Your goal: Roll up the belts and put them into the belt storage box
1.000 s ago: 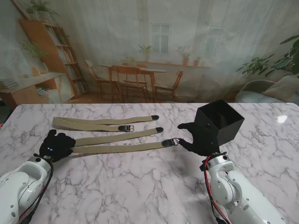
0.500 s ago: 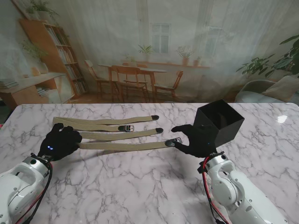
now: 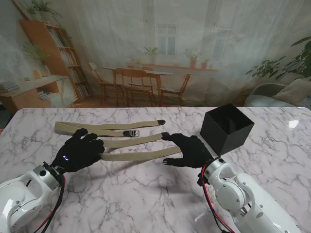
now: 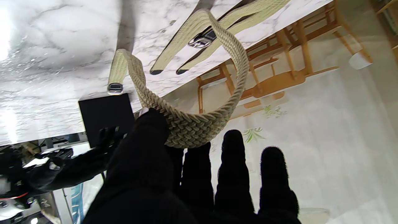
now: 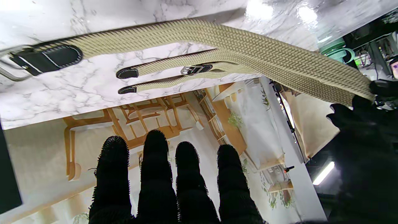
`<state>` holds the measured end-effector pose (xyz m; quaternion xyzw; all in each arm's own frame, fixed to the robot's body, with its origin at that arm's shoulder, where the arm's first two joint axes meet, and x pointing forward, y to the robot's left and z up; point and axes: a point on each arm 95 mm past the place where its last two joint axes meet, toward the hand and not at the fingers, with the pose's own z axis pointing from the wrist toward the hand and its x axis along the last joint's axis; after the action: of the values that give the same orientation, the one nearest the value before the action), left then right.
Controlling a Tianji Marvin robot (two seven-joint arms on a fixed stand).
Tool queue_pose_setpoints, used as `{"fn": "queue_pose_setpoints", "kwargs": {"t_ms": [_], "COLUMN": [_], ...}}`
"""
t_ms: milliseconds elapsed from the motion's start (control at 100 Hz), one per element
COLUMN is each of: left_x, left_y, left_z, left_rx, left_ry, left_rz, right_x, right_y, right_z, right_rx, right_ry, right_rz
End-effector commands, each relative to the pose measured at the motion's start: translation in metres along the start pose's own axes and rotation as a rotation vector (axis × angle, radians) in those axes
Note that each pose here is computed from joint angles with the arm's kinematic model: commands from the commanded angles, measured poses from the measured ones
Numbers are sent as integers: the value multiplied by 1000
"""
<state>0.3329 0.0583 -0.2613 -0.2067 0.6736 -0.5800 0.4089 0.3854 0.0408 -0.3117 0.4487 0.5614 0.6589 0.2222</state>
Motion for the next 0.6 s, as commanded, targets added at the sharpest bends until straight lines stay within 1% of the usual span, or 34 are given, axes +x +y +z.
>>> {"fn": "queue_pose_setpoints", "kwargs": {"t_ms": [0,130,230,350,470,590], "left_x": [12,21,25,30,34,34], "left_y": [-2,-6,-10,-14,-16,-18], "left_z": [-1,-4,-6,-6,-5,-6], "left_rx": [9,24,47,68,88,98], "left_ry": [31,64,81,100,113,112], "left_rz": [-16,-26,-32,-46,-51,-47], "right_x": [3,6,11,20,29,36], "right_y": [14,21,20,13,1,-10], "right_z": [11,28,40,55,65,72], "right_rx": [-10,33,77,110,182,246], "right_ry": [9,25,55,117,172,223], "right_rz": [-13,3,29,62,110,167]}}
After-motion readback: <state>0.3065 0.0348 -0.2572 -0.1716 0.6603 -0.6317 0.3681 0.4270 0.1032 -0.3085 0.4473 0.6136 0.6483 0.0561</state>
